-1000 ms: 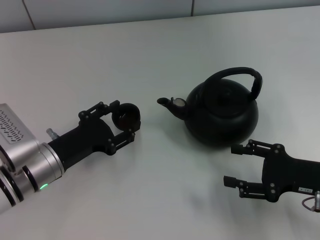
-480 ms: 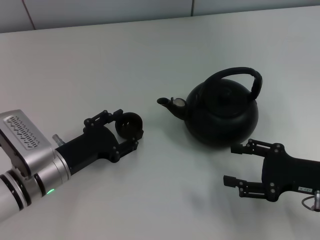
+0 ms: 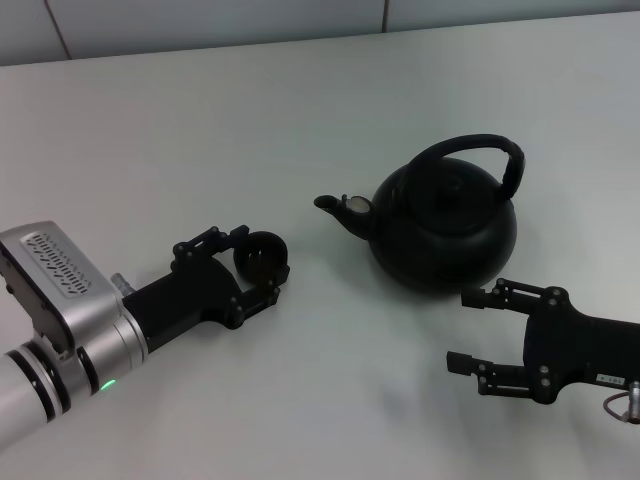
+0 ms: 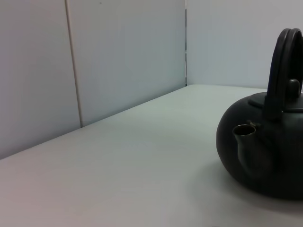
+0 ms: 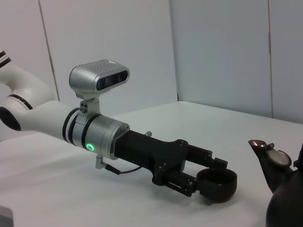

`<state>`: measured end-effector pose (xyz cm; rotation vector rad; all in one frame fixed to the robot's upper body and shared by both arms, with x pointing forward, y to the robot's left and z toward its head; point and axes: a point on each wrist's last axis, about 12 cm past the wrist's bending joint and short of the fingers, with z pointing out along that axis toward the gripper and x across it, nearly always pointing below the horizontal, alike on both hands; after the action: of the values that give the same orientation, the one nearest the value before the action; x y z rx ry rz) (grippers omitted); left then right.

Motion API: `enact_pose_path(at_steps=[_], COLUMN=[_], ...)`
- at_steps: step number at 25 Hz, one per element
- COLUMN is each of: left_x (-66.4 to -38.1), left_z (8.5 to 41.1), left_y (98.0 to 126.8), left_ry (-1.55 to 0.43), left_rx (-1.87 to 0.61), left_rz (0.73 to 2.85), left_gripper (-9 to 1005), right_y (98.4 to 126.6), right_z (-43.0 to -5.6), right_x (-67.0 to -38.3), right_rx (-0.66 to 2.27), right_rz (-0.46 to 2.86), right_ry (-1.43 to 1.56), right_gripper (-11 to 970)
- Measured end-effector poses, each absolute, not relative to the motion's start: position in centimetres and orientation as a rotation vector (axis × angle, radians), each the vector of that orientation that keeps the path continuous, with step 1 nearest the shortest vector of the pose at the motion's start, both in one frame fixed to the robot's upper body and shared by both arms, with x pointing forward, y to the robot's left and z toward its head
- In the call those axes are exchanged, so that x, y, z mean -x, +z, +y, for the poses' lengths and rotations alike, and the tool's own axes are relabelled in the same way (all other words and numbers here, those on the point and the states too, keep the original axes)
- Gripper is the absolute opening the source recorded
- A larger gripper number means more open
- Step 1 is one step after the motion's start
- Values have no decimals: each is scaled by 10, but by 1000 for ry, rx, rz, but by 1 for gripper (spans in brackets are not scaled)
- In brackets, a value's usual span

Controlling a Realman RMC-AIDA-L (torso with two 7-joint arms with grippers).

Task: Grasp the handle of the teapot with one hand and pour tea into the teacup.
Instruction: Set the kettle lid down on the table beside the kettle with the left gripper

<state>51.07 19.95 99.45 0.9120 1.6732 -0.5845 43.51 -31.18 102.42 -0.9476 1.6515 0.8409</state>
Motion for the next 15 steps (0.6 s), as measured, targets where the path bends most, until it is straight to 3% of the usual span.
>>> enact_pose_path(at_steps=[15], left_x=[-506], left_z=[203], left_y=[999], left_ry=[-617], left_rx=[-871], left_rz=[1627], left_gripper=[800], right_y=[1024], right_z=[-312], right_x=[-435], right_rx=[947], right_rz=[1653], right_ry=[843], right_gripper=[741])
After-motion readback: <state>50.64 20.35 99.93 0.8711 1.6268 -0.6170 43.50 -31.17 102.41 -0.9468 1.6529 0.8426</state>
